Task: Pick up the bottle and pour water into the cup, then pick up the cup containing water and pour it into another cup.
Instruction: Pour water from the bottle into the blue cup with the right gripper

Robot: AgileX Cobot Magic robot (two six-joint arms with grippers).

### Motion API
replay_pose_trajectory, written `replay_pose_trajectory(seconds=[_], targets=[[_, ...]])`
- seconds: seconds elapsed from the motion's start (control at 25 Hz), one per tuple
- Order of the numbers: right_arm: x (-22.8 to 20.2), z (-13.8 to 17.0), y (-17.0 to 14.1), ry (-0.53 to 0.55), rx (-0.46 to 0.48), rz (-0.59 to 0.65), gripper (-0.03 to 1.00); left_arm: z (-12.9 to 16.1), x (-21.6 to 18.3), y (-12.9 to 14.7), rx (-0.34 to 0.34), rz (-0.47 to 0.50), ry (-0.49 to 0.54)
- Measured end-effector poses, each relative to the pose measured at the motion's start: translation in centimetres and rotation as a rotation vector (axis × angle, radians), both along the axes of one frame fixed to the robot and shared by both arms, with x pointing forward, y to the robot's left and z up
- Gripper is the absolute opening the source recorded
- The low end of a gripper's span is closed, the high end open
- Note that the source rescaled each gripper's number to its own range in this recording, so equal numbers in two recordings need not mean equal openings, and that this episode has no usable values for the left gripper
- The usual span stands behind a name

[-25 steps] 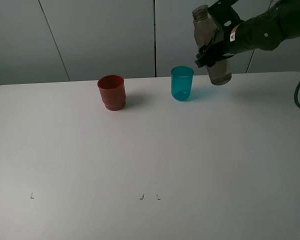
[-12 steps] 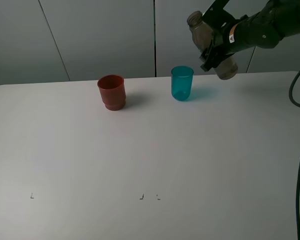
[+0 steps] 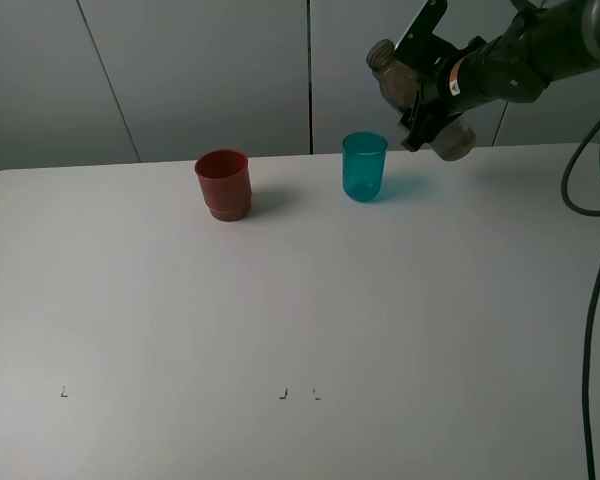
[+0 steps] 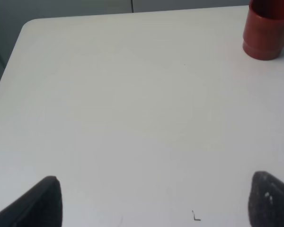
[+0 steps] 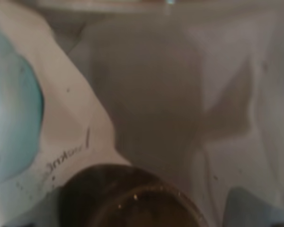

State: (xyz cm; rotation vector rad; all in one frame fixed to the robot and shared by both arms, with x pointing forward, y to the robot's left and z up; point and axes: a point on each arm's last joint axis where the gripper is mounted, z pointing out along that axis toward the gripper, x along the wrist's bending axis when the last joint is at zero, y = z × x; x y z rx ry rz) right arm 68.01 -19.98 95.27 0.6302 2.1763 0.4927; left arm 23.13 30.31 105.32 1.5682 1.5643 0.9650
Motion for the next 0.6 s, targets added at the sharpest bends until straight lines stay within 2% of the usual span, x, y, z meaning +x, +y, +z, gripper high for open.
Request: replay_pose_trajectory(seconds=[0.28, 0.6], targets=[[1.4, -0.9, 0.2, -0.007, -0.039, 0.021, 0.0, 0.0, 0.0, 0.0, 0.0, 0.0, 0.0], [1.7, -1.3, -0.2, -0.021, -0.153, 0.09, 0.0, 0.0, 0.0, 0.0, 0.0, 0.0, 0.0]])
